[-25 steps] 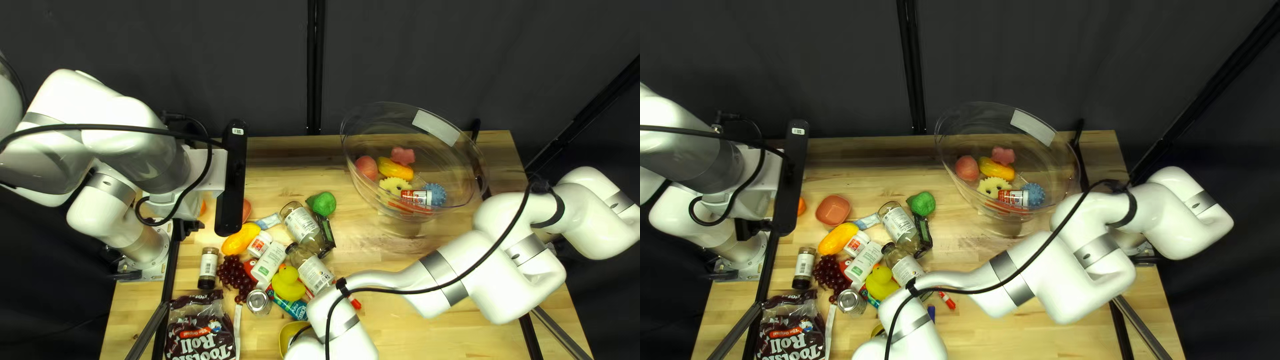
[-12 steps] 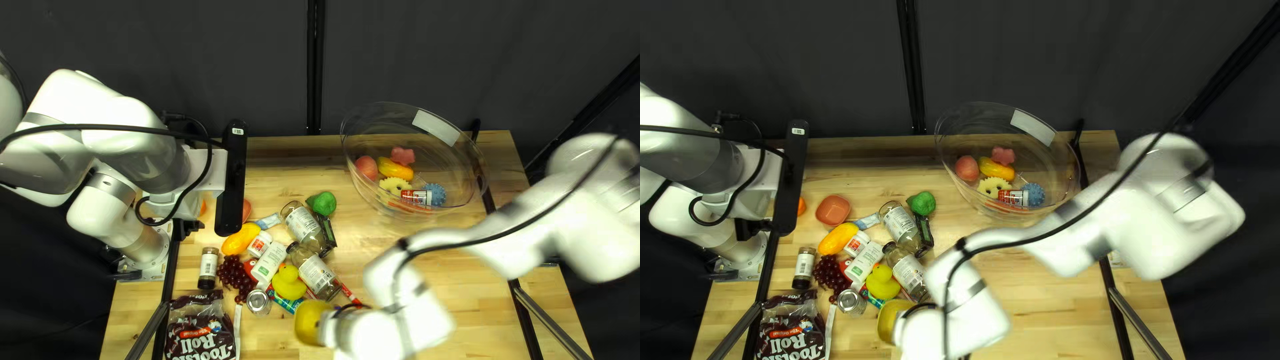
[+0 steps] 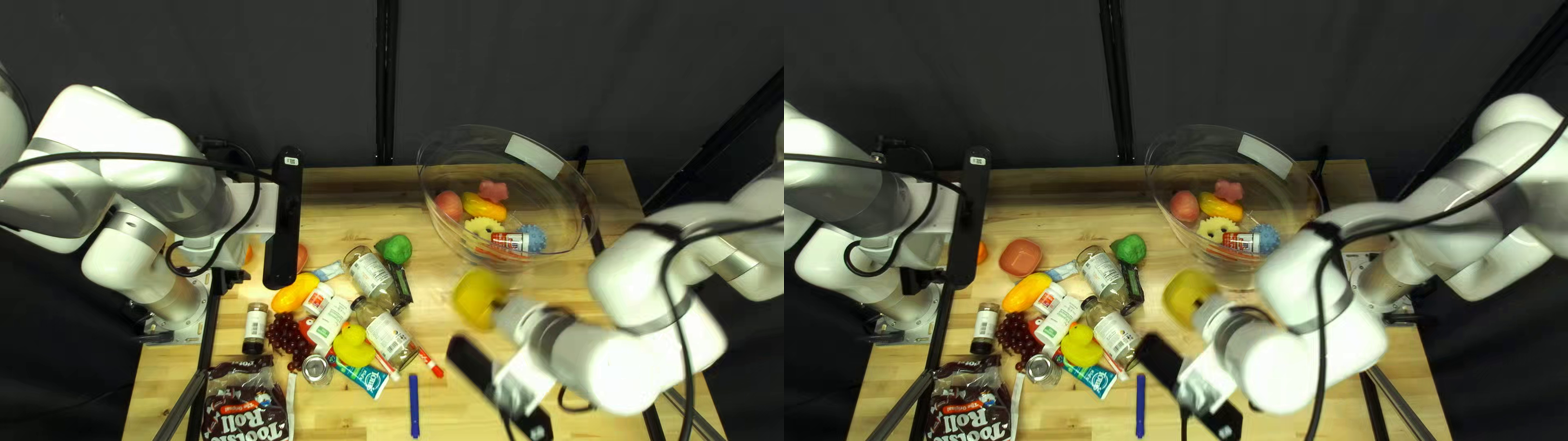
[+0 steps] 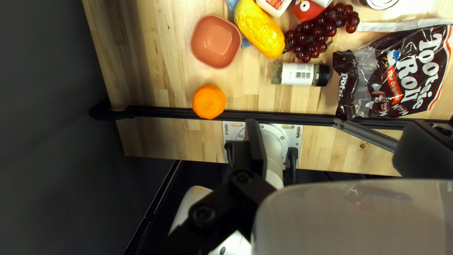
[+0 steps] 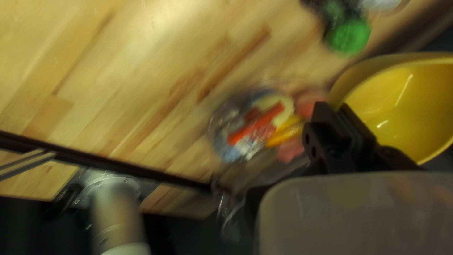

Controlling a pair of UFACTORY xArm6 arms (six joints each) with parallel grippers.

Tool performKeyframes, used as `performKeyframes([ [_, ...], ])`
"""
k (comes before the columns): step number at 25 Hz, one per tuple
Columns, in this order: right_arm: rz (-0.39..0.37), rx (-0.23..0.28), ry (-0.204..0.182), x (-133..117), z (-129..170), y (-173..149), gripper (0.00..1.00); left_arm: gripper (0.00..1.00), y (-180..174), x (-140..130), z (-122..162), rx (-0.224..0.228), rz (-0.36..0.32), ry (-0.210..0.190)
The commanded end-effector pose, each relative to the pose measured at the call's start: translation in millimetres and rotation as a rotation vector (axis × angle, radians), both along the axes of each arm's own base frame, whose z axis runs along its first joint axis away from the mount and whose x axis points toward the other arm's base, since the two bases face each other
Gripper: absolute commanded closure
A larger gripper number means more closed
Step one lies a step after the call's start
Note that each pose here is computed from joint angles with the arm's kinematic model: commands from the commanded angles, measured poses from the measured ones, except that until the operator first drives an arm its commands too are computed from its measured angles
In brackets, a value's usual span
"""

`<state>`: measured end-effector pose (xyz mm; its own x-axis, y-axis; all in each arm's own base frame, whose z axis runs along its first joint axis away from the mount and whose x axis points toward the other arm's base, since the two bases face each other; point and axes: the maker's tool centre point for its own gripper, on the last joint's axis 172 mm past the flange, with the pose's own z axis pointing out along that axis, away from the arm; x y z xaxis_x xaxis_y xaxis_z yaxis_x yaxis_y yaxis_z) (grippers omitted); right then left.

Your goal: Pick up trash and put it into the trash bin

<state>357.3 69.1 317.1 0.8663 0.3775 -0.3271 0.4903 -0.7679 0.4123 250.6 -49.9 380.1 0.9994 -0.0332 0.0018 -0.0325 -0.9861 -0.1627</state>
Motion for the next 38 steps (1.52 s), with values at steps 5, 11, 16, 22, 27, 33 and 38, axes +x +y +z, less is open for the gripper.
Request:
performKeyframes([
  [5,-0.227,0.105,0.016,-62.0,-7.9,-80.4,0.96,0.0,0.0,0.0,0.0,0.0,0.0,0.0],
  [11,-0.273,0.184,0.011,-81.4,-27.3,-107.9,0.95,0.0,0.0,0.0,0.0,0.0,0.0,0.0],
  [16,-0.282,0.215,0.014,-79.6,-33.1,-114.0,0.0,0.0,0.0,0.0,0.0,0.0,0.0,0.0],
  [22,-0.274,0.203,-0.02,-61.6,-23.8,-92.0,0.0,0.0,0.0,0.0,0.0,0.0,0.0,0.0],
  [27,-0.224,0.192,-0.063,-34.4,-13.9,-50.1,0.0,0.0,0.0,0.0,0.0,0.0,0.0,0.0],
  [33,-0.126,0.224,-0.093,-8.4,-26.3,4.3,0.0,0.0,0.0,0.0,0.0,0.0,0.0,0.0],
  [38,-0.107,0.259,-0.09,-10.4,-26.4,20.9,0.0,0.0,0.0,0.0,0.0,0.0,0.0,0.0],
])
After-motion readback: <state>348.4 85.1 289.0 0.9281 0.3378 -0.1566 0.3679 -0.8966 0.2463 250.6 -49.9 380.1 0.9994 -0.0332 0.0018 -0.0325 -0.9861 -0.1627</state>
